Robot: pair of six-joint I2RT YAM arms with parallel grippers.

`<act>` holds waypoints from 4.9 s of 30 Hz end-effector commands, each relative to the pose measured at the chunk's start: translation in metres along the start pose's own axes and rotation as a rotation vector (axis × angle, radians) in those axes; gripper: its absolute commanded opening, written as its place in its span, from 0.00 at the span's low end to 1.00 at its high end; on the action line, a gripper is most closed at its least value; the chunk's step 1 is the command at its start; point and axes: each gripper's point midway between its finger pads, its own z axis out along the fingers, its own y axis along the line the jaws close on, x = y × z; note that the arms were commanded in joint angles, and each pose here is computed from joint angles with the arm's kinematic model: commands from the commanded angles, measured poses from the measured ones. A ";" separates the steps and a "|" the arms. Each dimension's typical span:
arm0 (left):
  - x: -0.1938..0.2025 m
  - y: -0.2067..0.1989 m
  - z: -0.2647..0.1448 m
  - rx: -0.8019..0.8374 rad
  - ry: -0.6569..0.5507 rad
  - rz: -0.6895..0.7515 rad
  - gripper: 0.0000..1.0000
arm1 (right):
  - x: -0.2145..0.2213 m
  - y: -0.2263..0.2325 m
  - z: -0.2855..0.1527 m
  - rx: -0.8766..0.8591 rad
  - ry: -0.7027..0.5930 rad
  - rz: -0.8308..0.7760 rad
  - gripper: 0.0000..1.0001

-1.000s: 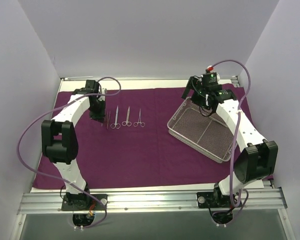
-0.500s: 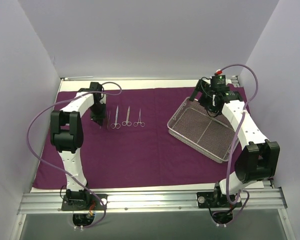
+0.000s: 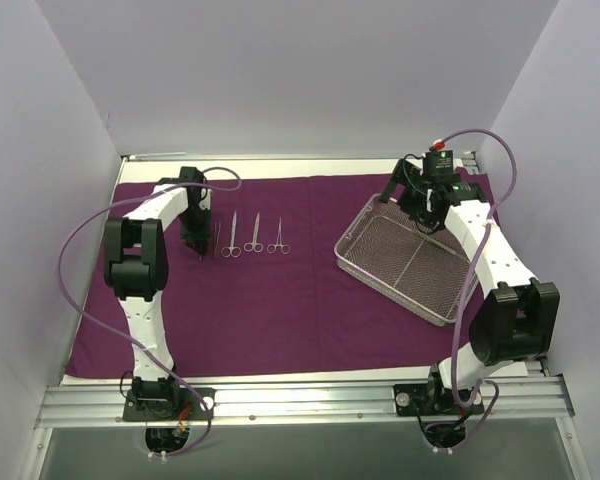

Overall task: Open and lay out the surgical kit
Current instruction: Place the medical item in the surgical kit, then pick up the medical item from the container, then place the medical item in the surgical kit.

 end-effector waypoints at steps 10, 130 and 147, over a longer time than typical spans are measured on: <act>-0.022 0.004 -0.035 0.012 -0.119 -0.069 0.55 | -0.011 -0.064 0.025 0.194 -0.024 0.134 0.96; 0.008 -0.283 -0.227 1.085 -0.318 0.118 0.70 | 0.040 0.222 -0.016 -0.507 -0.006 -0.117 0.00; 0.007 -0.296 -0.219 1.086 -0.287 0.130 0.38 | 0.051 0.231 -0.019 -0.543 0.024 -0.127 0.00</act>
